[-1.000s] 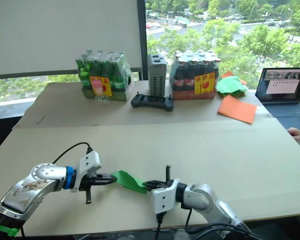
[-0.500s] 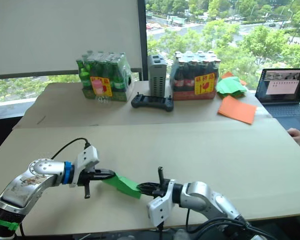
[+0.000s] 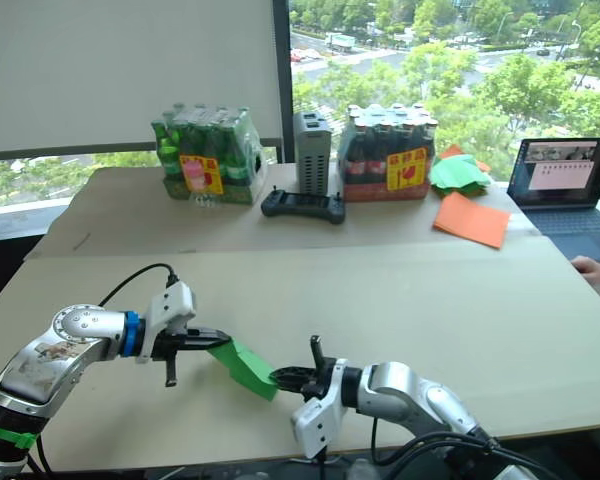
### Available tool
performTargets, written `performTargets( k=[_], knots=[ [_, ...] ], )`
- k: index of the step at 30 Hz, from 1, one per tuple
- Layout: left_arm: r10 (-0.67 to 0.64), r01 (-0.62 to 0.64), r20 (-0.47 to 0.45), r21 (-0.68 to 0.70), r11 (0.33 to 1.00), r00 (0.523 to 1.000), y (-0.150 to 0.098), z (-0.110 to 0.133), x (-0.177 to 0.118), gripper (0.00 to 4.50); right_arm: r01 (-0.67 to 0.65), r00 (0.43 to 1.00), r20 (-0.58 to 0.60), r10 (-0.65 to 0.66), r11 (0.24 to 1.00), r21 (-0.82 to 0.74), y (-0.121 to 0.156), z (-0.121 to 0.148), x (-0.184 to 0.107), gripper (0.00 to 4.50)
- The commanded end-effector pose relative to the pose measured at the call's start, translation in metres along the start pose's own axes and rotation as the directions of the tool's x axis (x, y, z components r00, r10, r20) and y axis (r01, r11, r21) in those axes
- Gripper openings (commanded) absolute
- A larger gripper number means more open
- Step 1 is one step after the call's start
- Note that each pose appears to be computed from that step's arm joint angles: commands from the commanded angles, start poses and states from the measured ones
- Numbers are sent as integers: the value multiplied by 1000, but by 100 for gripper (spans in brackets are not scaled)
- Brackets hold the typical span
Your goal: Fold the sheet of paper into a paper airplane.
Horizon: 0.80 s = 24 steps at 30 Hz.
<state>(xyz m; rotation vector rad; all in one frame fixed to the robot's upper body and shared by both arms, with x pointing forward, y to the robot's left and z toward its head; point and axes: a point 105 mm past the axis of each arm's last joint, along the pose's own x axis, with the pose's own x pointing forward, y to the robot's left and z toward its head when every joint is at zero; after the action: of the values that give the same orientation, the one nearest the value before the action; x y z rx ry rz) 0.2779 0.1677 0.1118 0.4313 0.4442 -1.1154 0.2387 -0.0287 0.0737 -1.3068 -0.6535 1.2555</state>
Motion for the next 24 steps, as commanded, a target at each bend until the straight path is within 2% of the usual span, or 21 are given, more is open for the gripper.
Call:
performTargets(
  k=[1,6,10,17,24],
  knots=[
    [35,-36,26,42,998,999,4,10,-11,0,-110,990,-93,110,994,8,24,-19,-3,5],
    [46,-52,92,64,997,995,11,33,-15,0,-143,986,-90,140,989,-29,29,-19,-3,5],
    [-17,6,131,81,997,991,-1,46,-14,0,-162,983,-93,156,985,-54,31,-20,-3,5],
    [-120,115,97,54,992,988,-32,27,3,0,-169,982,-98,162,984,-63,31,-22,-2,5],
    [-99,96,50,52,994,994,-31,7,16,0,-165,983,-96,159,985,-57,29,-21,-1,5]
  ],
)
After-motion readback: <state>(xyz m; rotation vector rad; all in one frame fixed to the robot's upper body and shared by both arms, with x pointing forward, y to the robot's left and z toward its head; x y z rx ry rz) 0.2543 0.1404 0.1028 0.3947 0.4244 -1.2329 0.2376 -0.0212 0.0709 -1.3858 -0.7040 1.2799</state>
